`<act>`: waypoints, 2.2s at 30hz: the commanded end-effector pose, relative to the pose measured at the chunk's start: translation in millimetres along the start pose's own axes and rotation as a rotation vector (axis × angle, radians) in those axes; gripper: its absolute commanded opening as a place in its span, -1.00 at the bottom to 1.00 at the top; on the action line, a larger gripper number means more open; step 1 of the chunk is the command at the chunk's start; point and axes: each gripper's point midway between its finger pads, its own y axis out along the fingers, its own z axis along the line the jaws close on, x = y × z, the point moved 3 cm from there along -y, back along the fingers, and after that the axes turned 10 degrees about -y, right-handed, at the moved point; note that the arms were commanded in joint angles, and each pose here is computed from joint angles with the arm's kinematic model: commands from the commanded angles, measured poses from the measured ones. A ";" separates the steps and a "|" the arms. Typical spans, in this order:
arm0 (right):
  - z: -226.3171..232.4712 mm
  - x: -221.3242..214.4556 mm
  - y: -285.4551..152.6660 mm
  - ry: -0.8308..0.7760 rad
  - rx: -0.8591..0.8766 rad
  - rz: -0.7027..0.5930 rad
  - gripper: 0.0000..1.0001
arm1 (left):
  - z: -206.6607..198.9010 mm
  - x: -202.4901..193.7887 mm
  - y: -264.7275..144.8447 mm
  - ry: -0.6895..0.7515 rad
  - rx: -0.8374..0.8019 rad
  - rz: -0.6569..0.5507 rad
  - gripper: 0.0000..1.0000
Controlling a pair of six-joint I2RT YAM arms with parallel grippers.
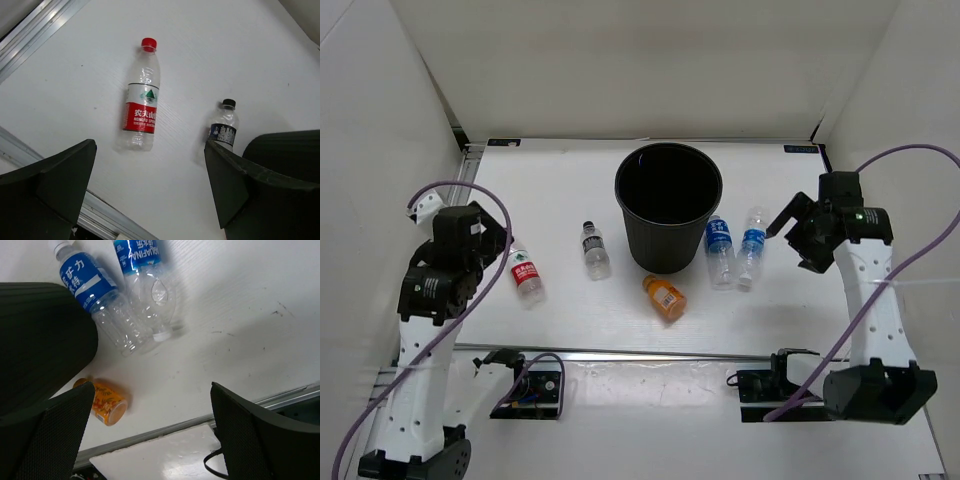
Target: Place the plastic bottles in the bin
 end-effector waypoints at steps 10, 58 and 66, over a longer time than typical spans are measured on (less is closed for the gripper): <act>-4.2 34.9 60.9 -0.029 -0.128 0.040 1.00 | -47.2 -9.9 20.9 0.253 -0.118 0.077 1.00; 16.8 89.9 181.9 0.035 -0.191 0.124 -0.01 | -44.9 -54.1 61.3 0.345 0.010 0.256 1.00; 63.4 182.7 61.7 0.060 0.056 -0.185 -0.32 | -56.0 -63.6 69.0 0.328 -0.044 0.282 1.00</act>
